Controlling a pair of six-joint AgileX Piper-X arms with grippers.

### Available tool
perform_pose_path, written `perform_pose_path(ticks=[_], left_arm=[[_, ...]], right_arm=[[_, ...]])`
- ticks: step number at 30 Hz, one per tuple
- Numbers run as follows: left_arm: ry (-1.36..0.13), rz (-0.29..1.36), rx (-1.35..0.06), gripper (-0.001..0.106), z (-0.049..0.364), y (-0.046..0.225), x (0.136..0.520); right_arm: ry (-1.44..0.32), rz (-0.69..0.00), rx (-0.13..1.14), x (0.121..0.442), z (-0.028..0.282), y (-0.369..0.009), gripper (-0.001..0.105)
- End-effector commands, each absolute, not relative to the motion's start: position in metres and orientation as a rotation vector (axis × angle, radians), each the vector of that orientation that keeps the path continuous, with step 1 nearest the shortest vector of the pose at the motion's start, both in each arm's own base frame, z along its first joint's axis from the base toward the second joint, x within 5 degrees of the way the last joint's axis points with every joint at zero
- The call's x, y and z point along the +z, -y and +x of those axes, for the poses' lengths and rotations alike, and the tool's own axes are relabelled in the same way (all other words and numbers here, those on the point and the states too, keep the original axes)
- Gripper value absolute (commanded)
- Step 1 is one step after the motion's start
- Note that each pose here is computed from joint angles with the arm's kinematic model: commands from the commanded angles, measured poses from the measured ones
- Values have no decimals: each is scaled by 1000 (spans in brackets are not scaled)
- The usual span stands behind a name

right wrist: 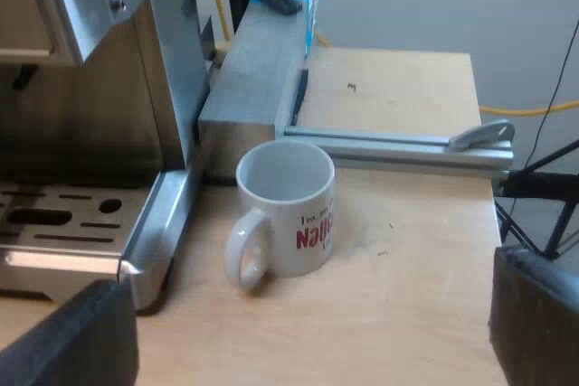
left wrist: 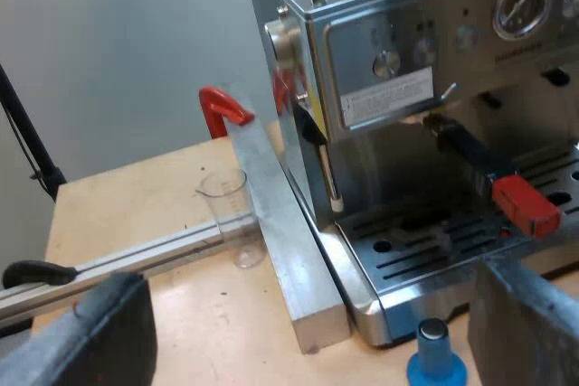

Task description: Put the handle in the coffee machine

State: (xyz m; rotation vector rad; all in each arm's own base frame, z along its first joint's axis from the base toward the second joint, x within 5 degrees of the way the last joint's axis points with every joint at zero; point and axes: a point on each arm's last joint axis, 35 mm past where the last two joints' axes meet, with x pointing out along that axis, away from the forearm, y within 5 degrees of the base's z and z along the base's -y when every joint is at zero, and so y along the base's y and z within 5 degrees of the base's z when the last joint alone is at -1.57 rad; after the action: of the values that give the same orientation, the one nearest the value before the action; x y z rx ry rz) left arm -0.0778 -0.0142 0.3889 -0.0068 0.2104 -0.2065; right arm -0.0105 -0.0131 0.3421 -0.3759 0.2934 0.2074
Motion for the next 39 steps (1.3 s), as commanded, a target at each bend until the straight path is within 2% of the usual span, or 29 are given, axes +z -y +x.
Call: perform_pose_path(ticks=[1,6,10,13,17,21,30,39], left_arm=[[-250,-15,-205,72,-67,13,385],[-308,-23,-206,72,-54,12,371],[-346,-27,-210,72,-39,11,358],[-352,-33,-218,72,-23,10,348],[-364,-73,-219,72,-3,9,331],[-372,-78,-226,72,13,9,315],[-433,-85,-240,72,22,9,297],[-449,-87,-239,72,23,9,293]], right_arm=[[-298,-393,204,343,-10,13,80],[-305,-394,212,341,-8,12,80],[-331,-366,218,334,-4,10,80],[-336,-355,280,325,4,4,80],[-321,-300,362,315,14,-3,80],[-334,-275,363,301,25,-8,80],[-428,-276,365,268,38,-14,80],[-493,-265,363,251,42,-15,80]])
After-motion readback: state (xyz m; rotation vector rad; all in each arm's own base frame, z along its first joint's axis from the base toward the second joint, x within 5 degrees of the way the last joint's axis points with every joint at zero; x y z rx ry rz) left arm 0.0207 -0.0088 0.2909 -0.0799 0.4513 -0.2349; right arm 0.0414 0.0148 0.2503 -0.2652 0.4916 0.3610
